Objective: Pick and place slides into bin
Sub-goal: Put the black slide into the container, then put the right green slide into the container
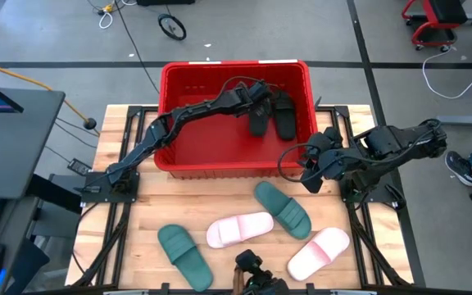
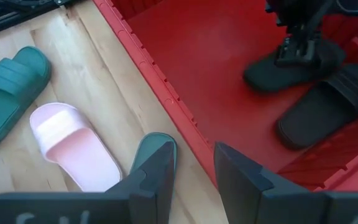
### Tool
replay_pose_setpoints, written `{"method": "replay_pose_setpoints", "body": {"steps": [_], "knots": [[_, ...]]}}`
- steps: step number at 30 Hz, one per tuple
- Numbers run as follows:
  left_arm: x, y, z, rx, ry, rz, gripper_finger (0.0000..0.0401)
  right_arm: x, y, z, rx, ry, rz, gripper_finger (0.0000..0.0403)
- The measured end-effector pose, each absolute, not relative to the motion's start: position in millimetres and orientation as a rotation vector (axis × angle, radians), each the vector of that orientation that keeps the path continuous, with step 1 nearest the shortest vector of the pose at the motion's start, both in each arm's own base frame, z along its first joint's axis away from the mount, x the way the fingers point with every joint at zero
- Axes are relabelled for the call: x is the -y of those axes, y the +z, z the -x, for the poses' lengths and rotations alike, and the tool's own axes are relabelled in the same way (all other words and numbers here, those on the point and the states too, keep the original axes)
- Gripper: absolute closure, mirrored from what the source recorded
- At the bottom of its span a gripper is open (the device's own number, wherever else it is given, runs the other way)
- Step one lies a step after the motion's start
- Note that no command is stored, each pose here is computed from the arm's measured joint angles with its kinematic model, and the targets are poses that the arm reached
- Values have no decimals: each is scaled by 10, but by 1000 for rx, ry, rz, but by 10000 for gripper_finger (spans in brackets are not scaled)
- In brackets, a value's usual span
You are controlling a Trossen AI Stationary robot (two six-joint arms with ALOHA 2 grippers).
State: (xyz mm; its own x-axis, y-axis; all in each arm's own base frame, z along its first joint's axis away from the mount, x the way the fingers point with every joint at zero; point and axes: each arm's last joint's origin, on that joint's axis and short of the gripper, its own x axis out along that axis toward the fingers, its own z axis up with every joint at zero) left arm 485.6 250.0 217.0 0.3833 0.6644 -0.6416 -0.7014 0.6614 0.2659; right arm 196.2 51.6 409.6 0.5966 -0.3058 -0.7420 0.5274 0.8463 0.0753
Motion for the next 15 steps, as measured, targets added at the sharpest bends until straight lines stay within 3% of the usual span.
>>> {"method": "replay_pose_setpoints", "body": {"steps": [4,11,15], "knots": [[-2518,2216,-4885,-716,870,105,185,-516,4096,-1962,-797,-490,-297,283],[-2490,2188,-4851,-767,869,126,195,-539,4096,-1955,-798,-478,-292,283],[-2429,2429,-4836,-712,864,131,193,-598,4096,-1938,-803,-449,-278,283]]}}
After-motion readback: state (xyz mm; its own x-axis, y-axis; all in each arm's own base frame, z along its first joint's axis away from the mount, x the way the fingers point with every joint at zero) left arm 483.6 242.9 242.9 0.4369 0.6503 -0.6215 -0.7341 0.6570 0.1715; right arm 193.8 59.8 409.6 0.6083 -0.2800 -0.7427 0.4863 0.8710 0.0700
